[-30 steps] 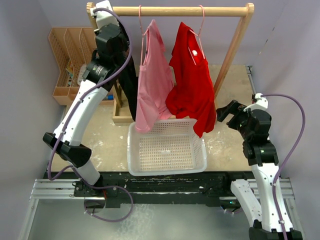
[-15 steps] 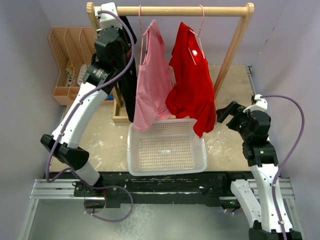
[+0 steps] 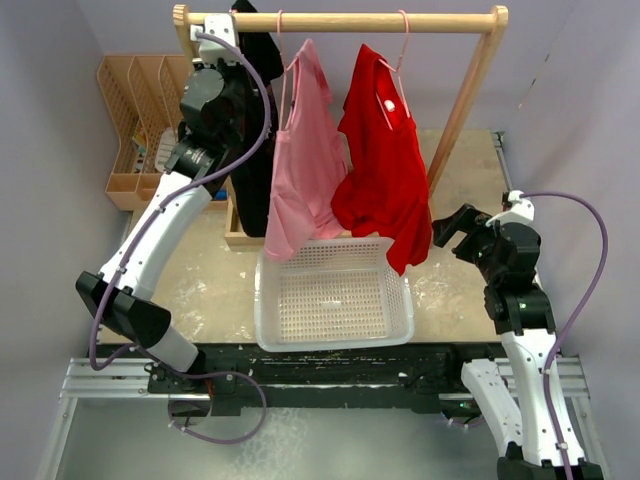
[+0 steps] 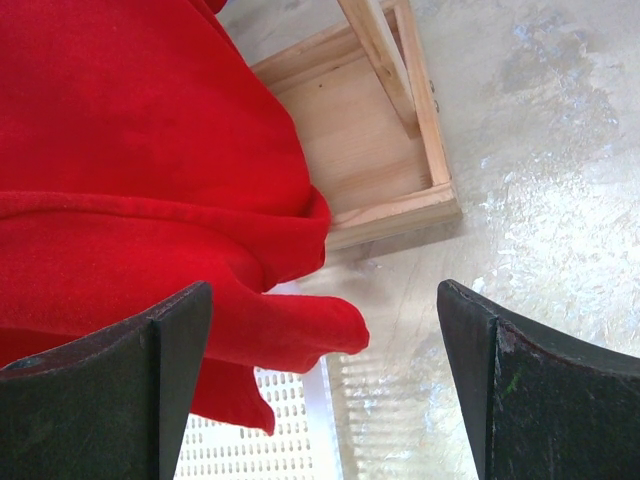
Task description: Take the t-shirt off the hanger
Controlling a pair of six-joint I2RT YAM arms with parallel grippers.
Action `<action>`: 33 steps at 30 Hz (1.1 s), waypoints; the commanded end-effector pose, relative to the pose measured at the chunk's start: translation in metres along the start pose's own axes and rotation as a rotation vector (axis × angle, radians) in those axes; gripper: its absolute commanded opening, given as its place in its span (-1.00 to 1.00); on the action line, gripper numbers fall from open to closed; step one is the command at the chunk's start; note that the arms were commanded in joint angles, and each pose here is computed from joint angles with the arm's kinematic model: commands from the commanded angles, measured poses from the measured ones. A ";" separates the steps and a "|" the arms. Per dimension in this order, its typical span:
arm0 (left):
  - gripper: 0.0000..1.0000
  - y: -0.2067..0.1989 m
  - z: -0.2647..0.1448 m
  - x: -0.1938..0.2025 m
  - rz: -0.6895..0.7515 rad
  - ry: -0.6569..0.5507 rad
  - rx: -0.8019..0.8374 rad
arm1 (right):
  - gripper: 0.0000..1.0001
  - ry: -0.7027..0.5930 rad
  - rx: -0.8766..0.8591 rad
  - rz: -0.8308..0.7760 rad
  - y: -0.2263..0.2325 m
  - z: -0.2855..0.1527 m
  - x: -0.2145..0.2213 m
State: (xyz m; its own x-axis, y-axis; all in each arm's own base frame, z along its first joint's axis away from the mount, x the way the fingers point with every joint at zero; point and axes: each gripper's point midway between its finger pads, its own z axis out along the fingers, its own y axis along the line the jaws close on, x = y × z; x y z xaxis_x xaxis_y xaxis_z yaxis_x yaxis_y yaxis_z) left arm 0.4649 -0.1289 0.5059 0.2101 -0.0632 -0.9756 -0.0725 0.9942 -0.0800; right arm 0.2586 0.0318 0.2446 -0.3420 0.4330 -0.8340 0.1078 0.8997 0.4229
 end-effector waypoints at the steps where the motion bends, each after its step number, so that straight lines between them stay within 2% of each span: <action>1: -1.00 0.008 -0.008 -0.083 -0.099 -0.264 0.052 | 0.90 -0.044 -0.034 -0.018 0.007 0.000 -0.011; 11: -1.00 0.004 -0.013 -0.099 -0.104 -0.311 0.101 | 0.90 -0.044 -0.022 -0.023 0.005 0.000 -0.011; 23: -1.00 0.017 -0.039 -0.110 -0.091 -0.365 0.108 | 0.90 -0.043 -0.029 -0.023 0.006 0.002 -0.010; 33: -1.00 0.028 -0.055 -0.088 -0.052 -0.282 0.102 | 0.90 -0.052 -0.026 -0.013 0.006 0.002 -0.012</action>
State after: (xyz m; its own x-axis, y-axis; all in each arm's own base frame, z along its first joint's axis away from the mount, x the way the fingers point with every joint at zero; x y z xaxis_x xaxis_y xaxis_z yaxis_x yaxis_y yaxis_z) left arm 0.4245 -0.1178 0.5349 0.3493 -0.0648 -0.9348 0.0327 0.9978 -0.0569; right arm 0.2601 0.0315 0.2435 -0.3382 0.4273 -0.8385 0.1042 0.9025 0.4179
